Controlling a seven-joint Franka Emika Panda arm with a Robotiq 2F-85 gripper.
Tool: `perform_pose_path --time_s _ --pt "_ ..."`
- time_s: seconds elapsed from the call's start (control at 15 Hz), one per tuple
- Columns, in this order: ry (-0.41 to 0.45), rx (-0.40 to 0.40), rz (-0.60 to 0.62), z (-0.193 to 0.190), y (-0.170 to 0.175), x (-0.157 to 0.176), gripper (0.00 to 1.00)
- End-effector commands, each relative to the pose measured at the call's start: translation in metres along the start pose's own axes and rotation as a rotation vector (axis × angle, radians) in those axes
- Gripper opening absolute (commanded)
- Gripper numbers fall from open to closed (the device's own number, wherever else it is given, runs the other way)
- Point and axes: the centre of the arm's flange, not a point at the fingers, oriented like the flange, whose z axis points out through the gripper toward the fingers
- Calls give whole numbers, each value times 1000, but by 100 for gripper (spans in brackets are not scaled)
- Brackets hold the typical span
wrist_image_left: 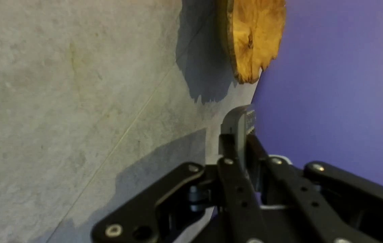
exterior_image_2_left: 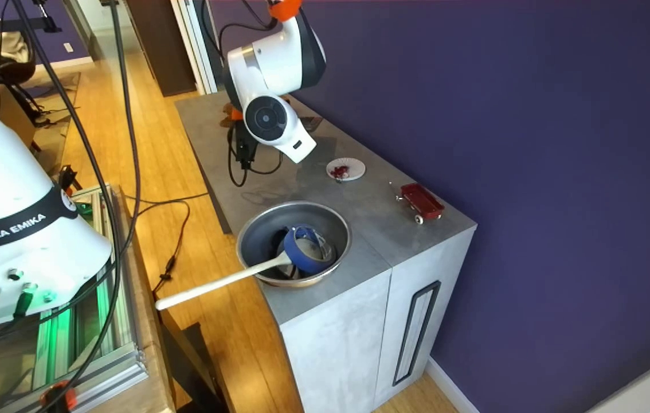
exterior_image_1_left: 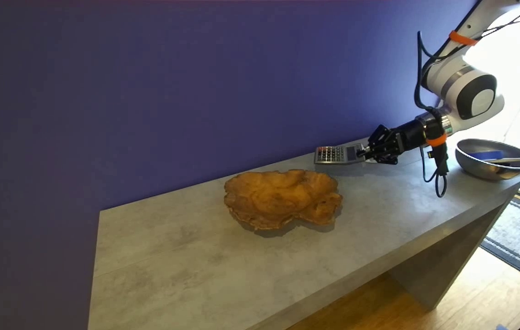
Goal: Put the calculator on the table
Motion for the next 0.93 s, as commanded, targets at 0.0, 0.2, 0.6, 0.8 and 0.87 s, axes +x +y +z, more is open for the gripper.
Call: perform_pose_path --time_s 0.0,0.2,0.6,0.8,0.87 --pt "38 -36 63 15 4 20 3" --pt "26 -80 72 27 8 24 38" --pt "108 -270 89 -49 4 -15 74" --pt "157 -281 -19 -89 -1 -48 95" --pt "119 -260 -101 -98 -7 -62 99"
